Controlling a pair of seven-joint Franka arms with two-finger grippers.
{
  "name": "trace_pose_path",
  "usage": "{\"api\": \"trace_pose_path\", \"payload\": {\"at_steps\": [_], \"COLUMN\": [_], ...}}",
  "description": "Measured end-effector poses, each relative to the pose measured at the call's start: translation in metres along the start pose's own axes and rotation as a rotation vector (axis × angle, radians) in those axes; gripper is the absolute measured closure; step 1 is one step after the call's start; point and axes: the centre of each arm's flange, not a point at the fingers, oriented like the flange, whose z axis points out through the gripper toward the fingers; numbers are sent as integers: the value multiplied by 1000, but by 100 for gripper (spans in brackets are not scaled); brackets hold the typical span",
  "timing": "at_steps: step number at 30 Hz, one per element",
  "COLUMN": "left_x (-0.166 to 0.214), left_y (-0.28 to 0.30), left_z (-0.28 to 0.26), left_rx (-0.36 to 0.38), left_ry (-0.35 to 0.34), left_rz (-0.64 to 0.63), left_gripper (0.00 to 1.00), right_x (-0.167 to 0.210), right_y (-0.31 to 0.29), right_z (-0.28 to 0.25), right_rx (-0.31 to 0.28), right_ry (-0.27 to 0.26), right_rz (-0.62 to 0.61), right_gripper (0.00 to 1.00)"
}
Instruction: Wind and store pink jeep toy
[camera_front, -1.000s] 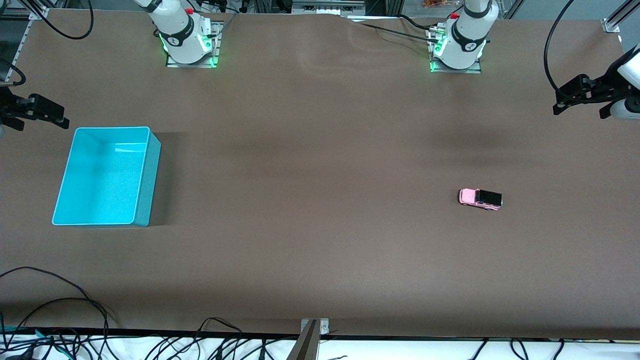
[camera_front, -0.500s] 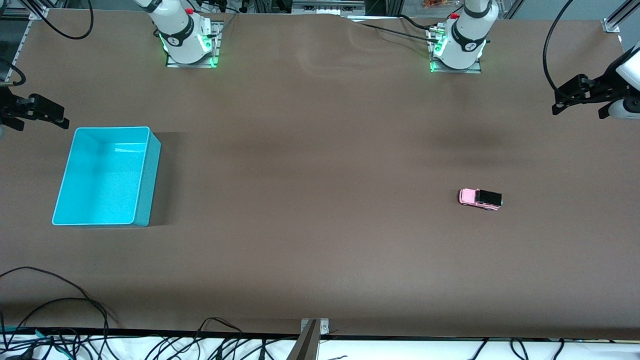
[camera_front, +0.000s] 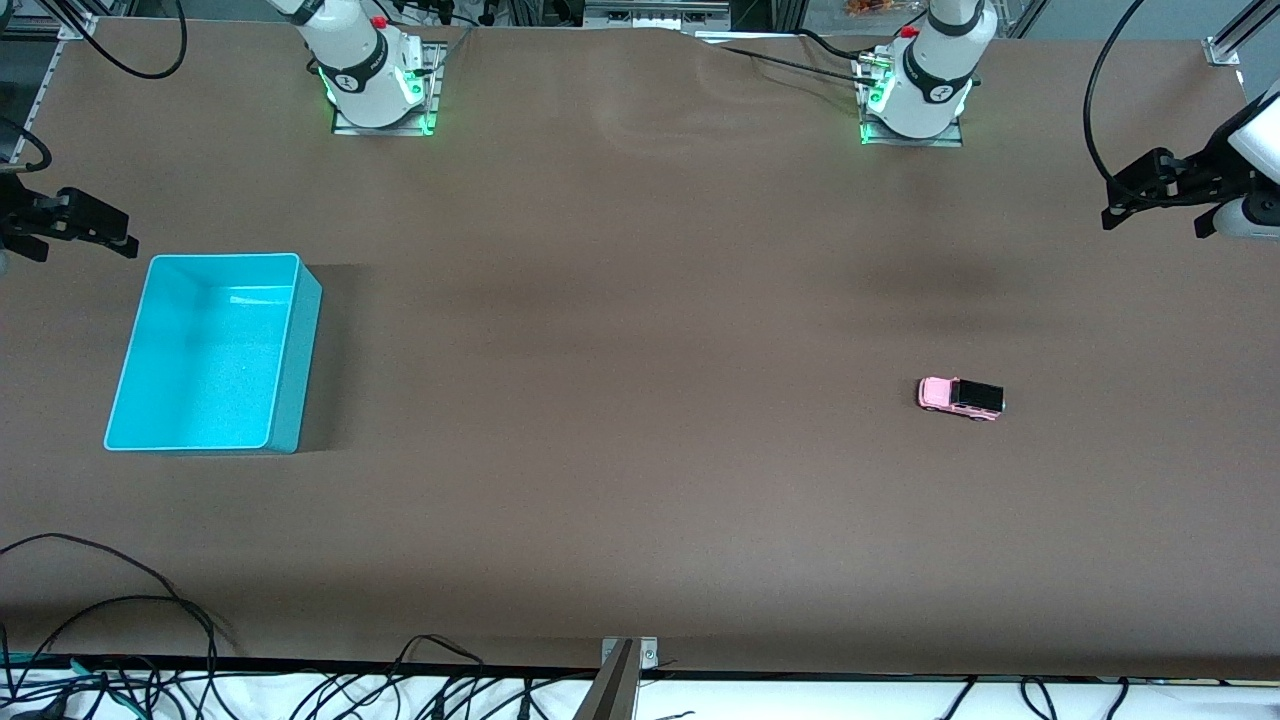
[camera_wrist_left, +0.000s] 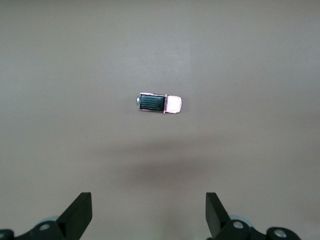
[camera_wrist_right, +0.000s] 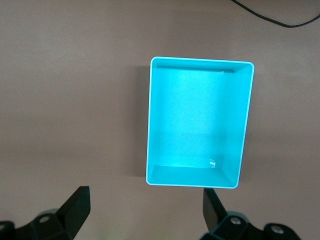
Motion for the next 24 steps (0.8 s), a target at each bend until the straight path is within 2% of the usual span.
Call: {"api": "trace_pose_path", "payload": {"at_steps": [24], "left_x": [0], "left_y": [2], "left_z": [0], "left_rx": [0], "left_ry": [0], "left_rz": [4], "left_gripper": [0], "right_x": [0], "right_y": [0], "right_z": [0], "right_rx": [0], "right_ry": [0], "right_rz": [0], "right_gripper": [0]}}
